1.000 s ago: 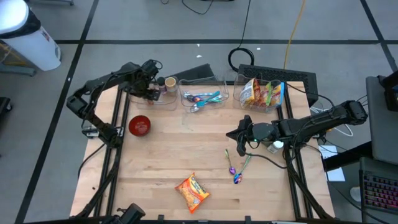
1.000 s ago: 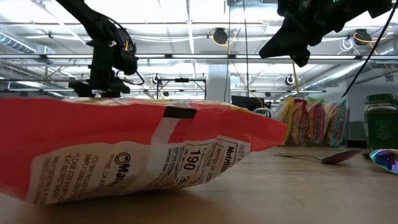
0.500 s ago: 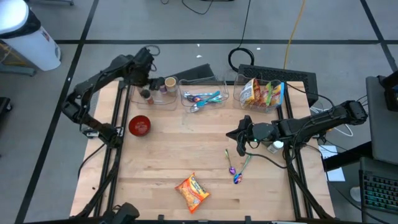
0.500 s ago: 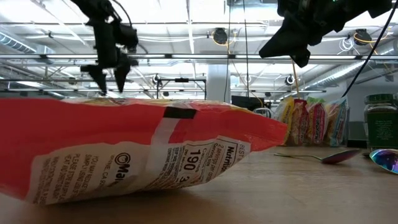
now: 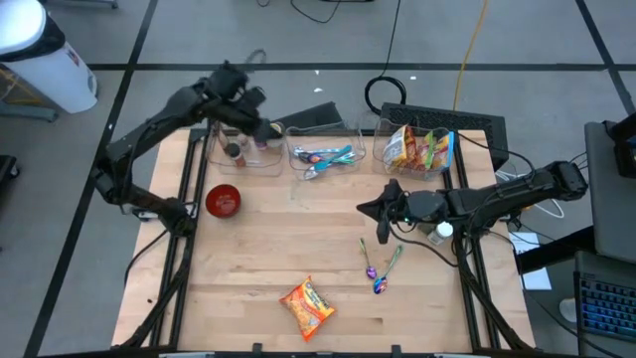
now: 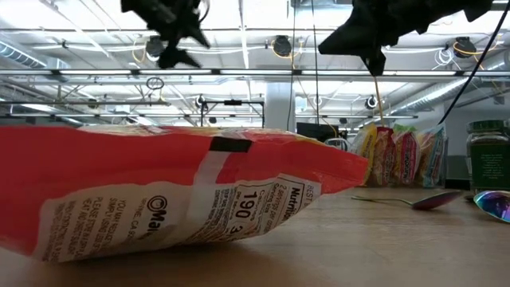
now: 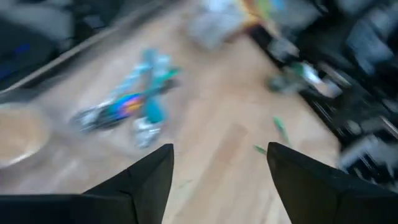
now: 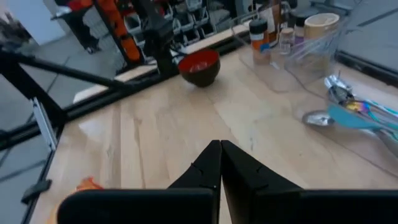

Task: Pick & Place Food Item
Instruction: Put the right blue spoon into the middle transparent bin

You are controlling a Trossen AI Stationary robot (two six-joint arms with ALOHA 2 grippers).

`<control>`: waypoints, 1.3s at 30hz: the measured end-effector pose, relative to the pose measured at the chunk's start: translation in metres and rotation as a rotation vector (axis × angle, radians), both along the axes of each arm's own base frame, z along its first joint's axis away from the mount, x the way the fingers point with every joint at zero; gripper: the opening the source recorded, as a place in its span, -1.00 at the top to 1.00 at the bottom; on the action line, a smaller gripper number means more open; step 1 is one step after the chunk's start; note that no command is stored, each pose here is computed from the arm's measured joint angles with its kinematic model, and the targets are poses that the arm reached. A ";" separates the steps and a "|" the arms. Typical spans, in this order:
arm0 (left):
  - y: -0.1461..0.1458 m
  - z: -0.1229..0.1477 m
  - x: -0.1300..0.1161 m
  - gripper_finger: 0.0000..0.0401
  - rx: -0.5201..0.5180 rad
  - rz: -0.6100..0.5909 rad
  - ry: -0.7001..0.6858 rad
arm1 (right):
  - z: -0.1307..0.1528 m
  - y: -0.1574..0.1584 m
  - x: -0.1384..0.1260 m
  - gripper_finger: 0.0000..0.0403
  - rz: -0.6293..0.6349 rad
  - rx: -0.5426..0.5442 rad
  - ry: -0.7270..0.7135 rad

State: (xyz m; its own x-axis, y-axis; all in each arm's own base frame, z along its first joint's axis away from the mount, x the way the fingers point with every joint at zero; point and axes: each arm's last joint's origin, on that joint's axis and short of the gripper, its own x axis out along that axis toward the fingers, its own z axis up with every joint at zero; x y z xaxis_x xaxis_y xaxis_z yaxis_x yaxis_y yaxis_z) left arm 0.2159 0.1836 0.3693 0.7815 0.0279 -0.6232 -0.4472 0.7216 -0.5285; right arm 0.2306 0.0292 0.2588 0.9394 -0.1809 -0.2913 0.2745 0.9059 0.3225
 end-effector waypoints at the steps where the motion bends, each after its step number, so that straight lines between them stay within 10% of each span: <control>1: -0.008 0.001 0.009 -0.28 0.017 -0.048 -0.018 | 0.001 -0.001 0.000 1.00 -0.004 0.005 -0.009; 17: -0.153 0.055 0.094 0.01 0.223 -0.569 -0.619 | 0.054 -0.005 0.007 0.48 0.019 0.024 -0.413; 29: -0.182 0.088 0.095 -0.01 0.258 -0.602 -0.951 | 0.094 0.024 0.002 0.05 0.488 -0.384 0.305; 39: -0.202 0.083 0.105 -0.10 0.171 -0.493 -0.935 | 0.042 0.067 -0.003 0.07 1.020 -0.477 0.638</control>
